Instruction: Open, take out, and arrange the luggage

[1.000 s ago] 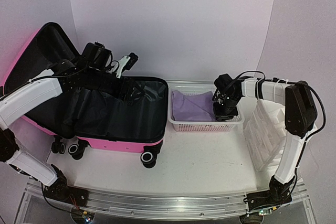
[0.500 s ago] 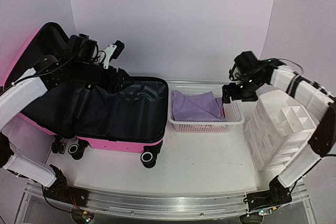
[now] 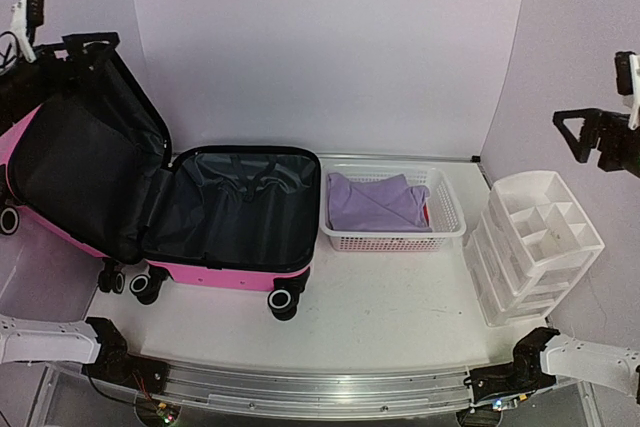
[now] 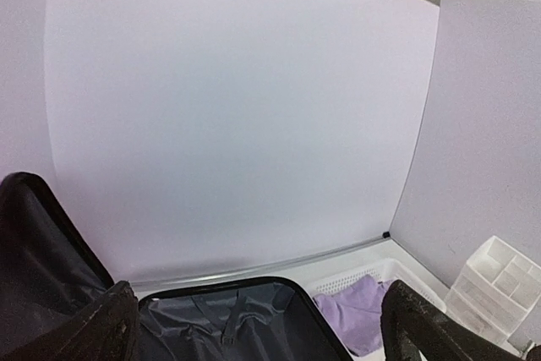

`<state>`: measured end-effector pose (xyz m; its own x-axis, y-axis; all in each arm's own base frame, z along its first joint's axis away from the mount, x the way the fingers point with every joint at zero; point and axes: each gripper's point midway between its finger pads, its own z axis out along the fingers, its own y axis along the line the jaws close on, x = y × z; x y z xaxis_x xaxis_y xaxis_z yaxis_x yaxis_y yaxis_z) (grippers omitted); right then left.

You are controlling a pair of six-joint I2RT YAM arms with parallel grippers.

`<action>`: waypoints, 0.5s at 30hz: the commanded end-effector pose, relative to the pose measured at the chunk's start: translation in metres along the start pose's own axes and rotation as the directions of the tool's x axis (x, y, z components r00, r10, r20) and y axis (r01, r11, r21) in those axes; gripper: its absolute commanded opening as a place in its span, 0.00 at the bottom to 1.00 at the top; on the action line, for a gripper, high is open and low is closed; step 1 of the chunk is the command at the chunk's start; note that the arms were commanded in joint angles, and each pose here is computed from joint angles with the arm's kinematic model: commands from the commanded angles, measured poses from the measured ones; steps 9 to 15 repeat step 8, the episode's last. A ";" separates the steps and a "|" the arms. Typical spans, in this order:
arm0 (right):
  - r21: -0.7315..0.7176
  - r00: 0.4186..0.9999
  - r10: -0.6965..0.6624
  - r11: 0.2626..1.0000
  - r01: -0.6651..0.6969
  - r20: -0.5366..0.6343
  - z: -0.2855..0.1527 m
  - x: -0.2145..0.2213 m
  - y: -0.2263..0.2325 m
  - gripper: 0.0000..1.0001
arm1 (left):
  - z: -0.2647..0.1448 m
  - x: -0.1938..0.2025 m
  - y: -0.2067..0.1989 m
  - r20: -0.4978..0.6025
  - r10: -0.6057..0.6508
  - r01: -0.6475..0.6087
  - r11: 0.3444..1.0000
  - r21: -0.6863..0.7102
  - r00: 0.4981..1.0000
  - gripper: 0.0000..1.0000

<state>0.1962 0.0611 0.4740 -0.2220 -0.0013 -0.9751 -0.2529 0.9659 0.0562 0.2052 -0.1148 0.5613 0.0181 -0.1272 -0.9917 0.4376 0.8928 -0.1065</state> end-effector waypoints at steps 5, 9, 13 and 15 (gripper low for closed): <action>0.005 0.999 -0.023 1.000 0.023 0.027 -0.007 0.000 -0.002 0.98 | -0.022 -0.025 0.014 0.083 0.025 -0.020 0.998 -0.059 0.996 0.99; 0.018 0.999 -0.019 1.000 0.019 0.027 -0.001 0.003 -0.004 0.98 | -0.024 -0.024 0.012 0.086 0.018 -0.014 0.999 -0.045 0.996 1.00; 0.018 0.999 -0.019 1.000 0.019 0.027 -0.001 0.003 -0.004 0.98 | -0.024 -0.024 0.012 0.086 0.018 -0.014 0.999 -0.045 0.996 1.00; 0.018 0.999 -0.019 1.000 0.019 0.027 -0.001 0.003 -0.004 0.98 | -0.024 -0.024 0.012 0.086 0.018 -0.014 0.999 -0.045 0.996 1.00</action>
